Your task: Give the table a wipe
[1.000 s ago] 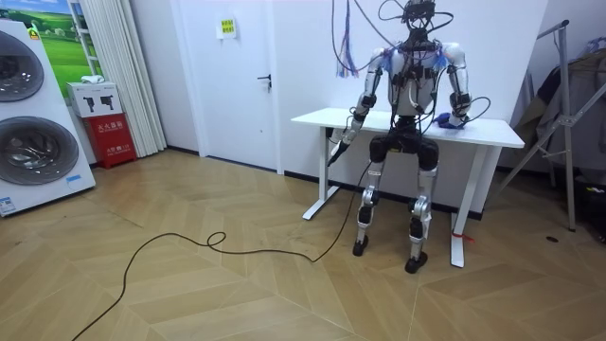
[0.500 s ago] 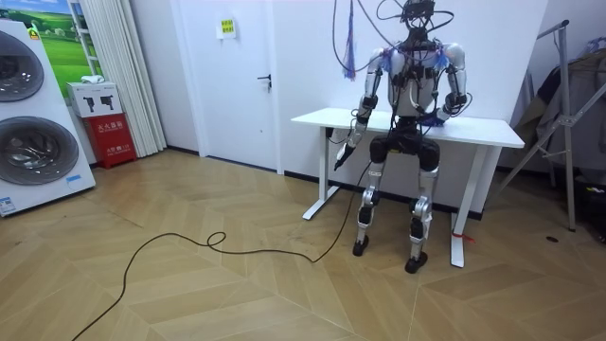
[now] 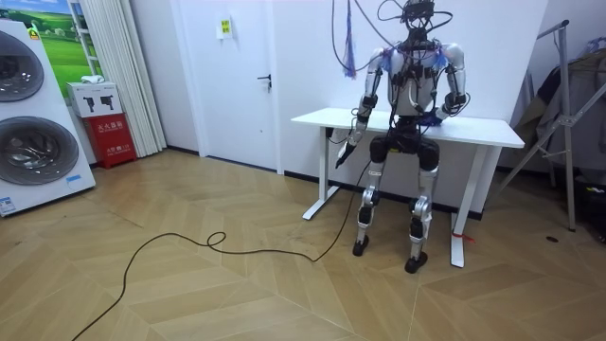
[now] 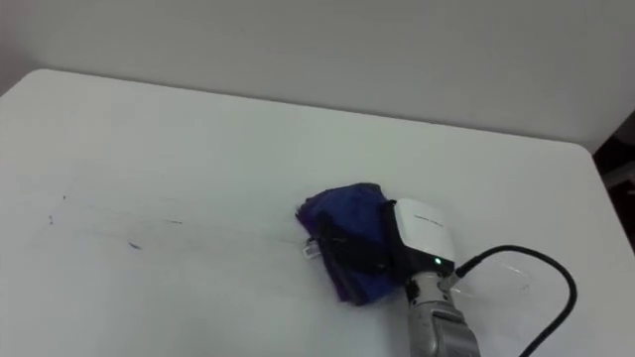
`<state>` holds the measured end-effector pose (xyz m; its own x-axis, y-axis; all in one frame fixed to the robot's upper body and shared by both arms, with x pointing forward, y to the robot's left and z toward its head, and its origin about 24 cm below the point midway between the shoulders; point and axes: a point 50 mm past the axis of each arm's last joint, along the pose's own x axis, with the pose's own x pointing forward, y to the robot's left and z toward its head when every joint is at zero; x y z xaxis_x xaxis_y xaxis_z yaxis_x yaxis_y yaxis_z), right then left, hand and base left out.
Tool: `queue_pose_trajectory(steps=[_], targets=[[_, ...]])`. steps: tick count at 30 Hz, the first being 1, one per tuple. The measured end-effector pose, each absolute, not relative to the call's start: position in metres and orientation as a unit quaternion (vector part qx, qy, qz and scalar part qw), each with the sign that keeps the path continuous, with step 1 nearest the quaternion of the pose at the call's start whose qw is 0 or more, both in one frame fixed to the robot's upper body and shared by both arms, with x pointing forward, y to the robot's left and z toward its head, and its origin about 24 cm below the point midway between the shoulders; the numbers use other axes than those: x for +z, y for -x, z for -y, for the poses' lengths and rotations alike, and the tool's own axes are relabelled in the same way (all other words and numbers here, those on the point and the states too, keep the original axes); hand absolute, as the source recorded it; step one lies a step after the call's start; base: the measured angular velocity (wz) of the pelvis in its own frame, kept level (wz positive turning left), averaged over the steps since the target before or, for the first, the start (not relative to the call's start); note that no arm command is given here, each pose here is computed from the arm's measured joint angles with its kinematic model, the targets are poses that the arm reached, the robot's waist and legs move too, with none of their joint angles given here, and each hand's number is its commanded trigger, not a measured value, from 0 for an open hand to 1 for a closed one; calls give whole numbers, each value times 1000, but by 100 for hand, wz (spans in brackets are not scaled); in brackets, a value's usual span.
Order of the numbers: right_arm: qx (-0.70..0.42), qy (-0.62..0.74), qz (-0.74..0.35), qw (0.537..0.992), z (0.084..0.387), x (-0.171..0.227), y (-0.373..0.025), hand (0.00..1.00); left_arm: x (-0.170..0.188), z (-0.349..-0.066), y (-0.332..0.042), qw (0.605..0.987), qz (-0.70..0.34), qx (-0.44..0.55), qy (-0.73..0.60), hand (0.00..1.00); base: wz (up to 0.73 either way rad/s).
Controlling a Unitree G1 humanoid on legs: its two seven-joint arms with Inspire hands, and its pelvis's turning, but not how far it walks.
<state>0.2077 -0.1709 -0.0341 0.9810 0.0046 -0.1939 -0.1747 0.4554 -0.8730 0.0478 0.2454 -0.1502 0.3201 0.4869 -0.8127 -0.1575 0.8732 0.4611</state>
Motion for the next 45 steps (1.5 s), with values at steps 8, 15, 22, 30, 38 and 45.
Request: queue_pose_trajectory(steps=[8,15,22,30,38,45], targets=[[53,494,-71,865,176,-13,-204,0,-149,-250,-47,807,-541,196,-132,0,-10],[8,496,-91,864,202,-9,-198,0,-148,-256,-43,809,-537,204,-120,0,-6],[-55,493,-44,867,220,24,-203,0,-150,-258,-31,803,-551,203,-106,0,0],[-121,471,-35,873,245,34,-199,0,-152,-267,-8,778,-582,214,-99,0,0],[-277,410,-123,860,306,6,-169,0,-148,-279,12,758,-594,258,-83,0,-4],[-477,235,-228,816,359,-29,-112,0,-146,-284,16,752,-594,275,-78,0,-9]])
